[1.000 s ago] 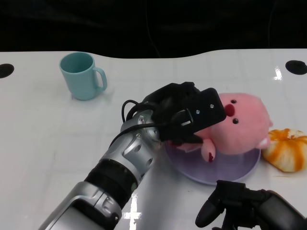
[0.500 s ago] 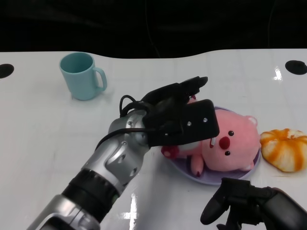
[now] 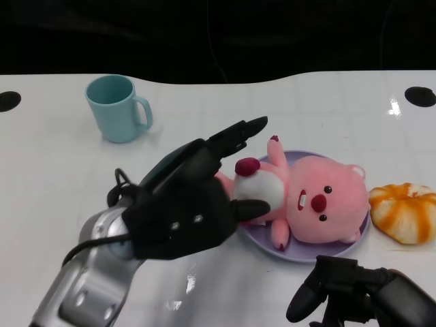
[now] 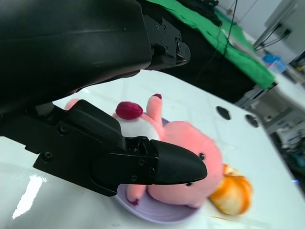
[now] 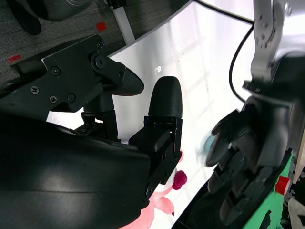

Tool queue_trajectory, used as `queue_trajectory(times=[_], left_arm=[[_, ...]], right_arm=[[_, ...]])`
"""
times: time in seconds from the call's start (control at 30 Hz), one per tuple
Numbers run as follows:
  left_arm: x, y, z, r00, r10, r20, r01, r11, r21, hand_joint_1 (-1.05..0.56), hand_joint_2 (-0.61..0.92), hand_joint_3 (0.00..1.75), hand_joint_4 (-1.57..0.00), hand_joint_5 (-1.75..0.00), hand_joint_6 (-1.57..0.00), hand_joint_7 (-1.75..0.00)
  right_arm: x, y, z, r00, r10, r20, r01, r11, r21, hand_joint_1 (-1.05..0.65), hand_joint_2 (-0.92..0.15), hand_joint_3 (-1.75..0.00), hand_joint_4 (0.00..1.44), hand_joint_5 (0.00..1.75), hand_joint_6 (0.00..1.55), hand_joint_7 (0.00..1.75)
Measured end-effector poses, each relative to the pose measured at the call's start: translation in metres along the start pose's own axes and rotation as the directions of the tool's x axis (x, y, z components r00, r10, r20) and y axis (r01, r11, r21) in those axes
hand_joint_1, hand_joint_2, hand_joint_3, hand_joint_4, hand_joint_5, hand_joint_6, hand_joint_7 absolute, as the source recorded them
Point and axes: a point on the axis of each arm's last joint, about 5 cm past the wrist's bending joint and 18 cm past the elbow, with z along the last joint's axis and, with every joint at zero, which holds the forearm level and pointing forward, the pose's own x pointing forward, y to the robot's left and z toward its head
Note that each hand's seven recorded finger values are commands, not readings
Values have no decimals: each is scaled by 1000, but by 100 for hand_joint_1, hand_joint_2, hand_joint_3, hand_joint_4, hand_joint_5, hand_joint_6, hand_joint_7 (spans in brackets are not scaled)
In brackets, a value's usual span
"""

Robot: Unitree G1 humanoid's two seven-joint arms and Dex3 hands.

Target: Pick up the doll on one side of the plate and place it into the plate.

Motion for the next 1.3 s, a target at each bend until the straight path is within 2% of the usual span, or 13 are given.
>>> queue_trajectory(times=[0.07,0.13,0.27,0.3,0.37,0.4,0.43,0.53,0.73,0.87,0.97,1.1,1.3], left_arm=[[-9,0,-1,999,23,24,-22,998,-53,-75,92,40,-1,-88,-32,-15],[-18,1,-3,997,57,47,-52,994,-101,-63,92,34,-8,-101,-42,-20],[-34,0,-7,988,142,61,-125,967,-221,-50,92,22,-21,-108,-54,-28],[-38,0,-7,985,165,60,-144,956,-257,-41,89,22,-33,-111,-64,-35],[-45,-1,-9,978,202,59,-172,930,-326,-34,80,34,-45,-111,-68,-48],[-49,-1,-9,975,217,57,-184,918,-353,-29,70,53,-56,-111,-73,-56],[-54,-2,-10,971,231,53,-194,904,-382,-23,54,84,-68,-111,-78,-65],[-70,-7,-10,961,273,32,-224,845,-485,-13,45,114,-82,-118,-86,-79],[-96,-18,-7,949,308,-65,-283,746,-602,-10,44,136,-88,-145,-90,-103],[-111,-20,1,950,287,-125,-296,692,-659,-8,45,141,-91,-167,-88,-136],[-123,-21,5,954,248,-170,-296,669,-682,-9,41,144,-93,-174,-84,-156],[-132,-23,4,949,211,-233,-314,622,-717,-8,38,148,-97,-175,-78,-170],[-135,-27,-1,951,172,-256,-307,606,-734,-11,35,149,-97,-175,-76,-172]], right_arm=[[0,0,0,1000,0,1,0,1000,0,-10,-64,-93,63,158,59,125],[0,0,0,1000,1,1,-1,1000,0,-11,-64,-93,64,158,59,125],[0,0,0,1000,1,2,-1,1000,0,-11,-64,-93,64,158,59,125],[0,0,0,1000,2,3,-2,1000,0,-11,-64,-93,64,159,59,125],[0,0,0,1000,2,3,-2,1000,-1,-12,-64,-93,64,159,59,124],[0,0,0,1000,3,4,-3,1000,-1,-12,-64,-94,64,159,59,124],[0,0,0,1000,3,4,-3,1000,-1,-12,-64,-94,64,159,59,124],[0,0,0,1000,3,5,-3,1000,-1,-13,-64,-93,64,158,59,124],[1,1,1,1000,3,5,-3,1000,-3,-13,-64,-93,64,158,59,124],[0,1,0,1000,4,4,-4,1000,-1,-12,-64,-93,63,158,59,124],[0,1,0,1000,3,4,-3,1000,-1,-13,-63,-93,64,158,59,125],[0,1,0,1000,2,4,-2,1000,-2,-13,-63,-93,64,157,58,124],[-1,-2,0,1000,-8,2,8,1000,-8,-12,-63,-93,64,157,58,124]])
